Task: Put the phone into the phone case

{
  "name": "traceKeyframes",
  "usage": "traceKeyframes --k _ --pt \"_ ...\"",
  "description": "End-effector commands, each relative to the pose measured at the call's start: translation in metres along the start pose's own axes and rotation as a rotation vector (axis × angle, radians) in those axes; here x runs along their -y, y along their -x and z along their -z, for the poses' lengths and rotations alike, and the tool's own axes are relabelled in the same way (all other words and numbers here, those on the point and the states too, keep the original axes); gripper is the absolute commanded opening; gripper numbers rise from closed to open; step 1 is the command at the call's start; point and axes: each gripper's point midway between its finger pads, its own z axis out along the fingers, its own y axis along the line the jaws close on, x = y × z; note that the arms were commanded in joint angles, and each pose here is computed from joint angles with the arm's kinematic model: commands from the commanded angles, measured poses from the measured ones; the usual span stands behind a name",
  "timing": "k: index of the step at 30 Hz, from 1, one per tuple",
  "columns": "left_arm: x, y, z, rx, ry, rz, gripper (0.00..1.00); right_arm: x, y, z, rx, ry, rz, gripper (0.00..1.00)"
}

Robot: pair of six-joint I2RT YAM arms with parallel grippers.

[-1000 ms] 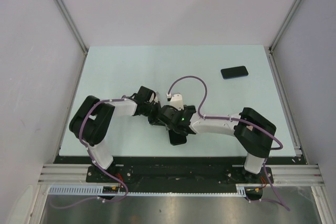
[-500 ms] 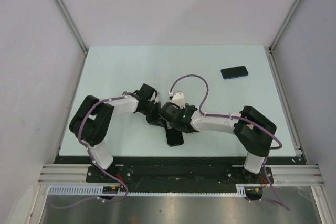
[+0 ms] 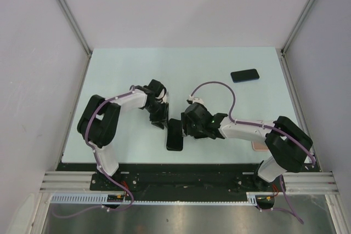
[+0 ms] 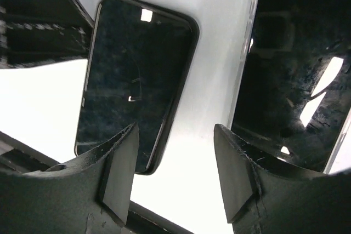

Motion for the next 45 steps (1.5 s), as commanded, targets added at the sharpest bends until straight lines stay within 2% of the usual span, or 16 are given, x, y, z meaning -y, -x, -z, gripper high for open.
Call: traceKeyframes --k 1,5,9,17,21,25,29,35,45 --pt "0.003 0.014 0.022 0.038 0.013 -0.03 0.39 -0.028 0.005 0.009 -0.004 0.209 -0.05 0.59" --pt "0.001 0.019 0.037 0.073 0.022 -0.005 0.45 -0.028 0.003 0.009 -0.012 0.232 -0.053 0.53" --pt "0.001 0.019 0.047 0.088 -0.007 0.024 0.46 -0.03 0.001 0.007 -0.023 0.242 -0.072 0.52" --pt "0.028 -0.005 0.038 0.07 -0.233 0.056 0.31 -0.019 -0.009 -0.003 -0.046 0.183 -0.142 0.52" --pt "0.018 -0.018 0.024 0.042 -0.209 0.095 0.28 -0.016 -0.012 -0.007 -0.051 0.173 -0.175 0.53" --pt "0.008 -0.034 0.015 0.016 -0.189 0.115 0.12 -0.015 -0.018 -0.011 -0.064 0.167 -0.19 0.52" --pt "0.008 -0.043 0.012 0.004 -0.189 0.115 0.04 -0.013 -0.026 -0.013 -0.084 0.163 -0.207 0.52" --pt "0.012 -0.053 0.008 -0.001 -0.199 0.119 0.01 -0.008 -0.033 -0.014 -0.097 0.146 -0.238 0.53" --pt "0.018 -0.057 0.008 0.005 -0.195 0.118 0.0 -0.027 -0.037 -0.017 -0.097 0.217 -0.271 0.54"
